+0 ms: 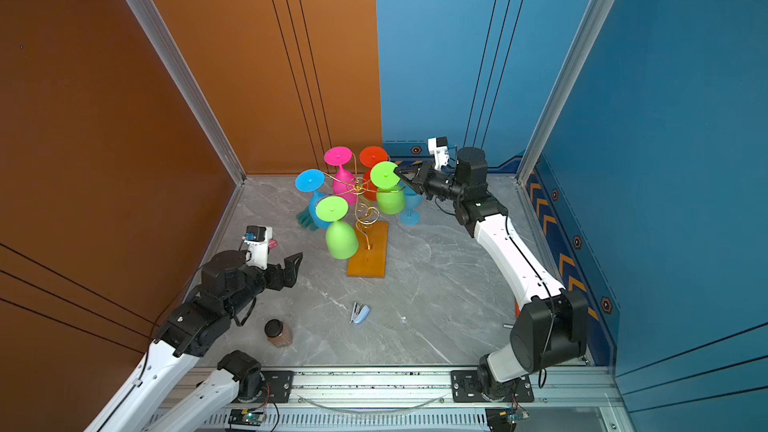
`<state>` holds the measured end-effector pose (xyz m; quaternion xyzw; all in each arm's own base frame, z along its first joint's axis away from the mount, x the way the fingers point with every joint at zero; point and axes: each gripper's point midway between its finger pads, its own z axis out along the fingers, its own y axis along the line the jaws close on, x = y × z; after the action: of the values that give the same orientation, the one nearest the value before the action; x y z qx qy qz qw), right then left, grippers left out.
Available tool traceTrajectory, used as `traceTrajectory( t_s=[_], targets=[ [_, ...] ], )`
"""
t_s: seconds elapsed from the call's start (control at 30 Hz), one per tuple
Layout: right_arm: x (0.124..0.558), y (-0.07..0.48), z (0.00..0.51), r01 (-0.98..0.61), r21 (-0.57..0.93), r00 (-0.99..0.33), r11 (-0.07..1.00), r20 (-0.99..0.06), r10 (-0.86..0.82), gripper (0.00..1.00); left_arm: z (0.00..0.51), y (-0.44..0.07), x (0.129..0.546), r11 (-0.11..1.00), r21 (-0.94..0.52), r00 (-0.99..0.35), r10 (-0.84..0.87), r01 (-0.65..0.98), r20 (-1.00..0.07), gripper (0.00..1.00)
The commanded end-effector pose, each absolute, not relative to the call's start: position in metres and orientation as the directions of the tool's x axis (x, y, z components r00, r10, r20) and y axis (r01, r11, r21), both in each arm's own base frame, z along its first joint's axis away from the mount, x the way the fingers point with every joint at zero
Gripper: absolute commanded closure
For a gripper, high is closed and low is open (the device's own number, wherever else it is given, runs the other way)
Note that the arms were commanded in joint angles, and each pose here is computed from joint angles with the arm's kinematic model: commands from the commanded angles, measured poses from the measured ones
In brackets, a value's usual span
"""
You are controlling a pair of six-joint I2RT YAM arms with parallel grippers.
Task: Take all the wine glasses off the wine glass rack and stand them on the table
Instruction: 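Pull the green glass off the rack hook with the right gripper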
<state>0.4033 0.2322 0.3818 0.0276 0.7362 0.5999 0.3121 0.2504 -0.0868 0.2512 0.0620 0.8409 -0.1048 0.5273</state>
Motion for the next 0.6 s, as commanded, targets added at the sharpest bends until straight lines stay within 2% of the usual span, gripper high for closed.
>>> traceTrajectory(
  t_s=[0.0, 0.57],
  targets=[
    [0.408, 0.230, 0.403, -0.388, 0.882, -0.769, 0.268, -0.470, 0.434, 1.00, 0.248, -0.083, 0.250, 0.973, -0.100, -0.436, 0.001, 0.209, -0.900, 0.05],
    [0.421, 0.207, 0.408, -0.382, 0.883, -0.744, 0.274, -0.469, 0.476, 1.00, 0.247, -0.083, 0.250, 0.973, -0.097, -0.441, 0.004, 0.208, -0.898, 0.05]
  ],
)
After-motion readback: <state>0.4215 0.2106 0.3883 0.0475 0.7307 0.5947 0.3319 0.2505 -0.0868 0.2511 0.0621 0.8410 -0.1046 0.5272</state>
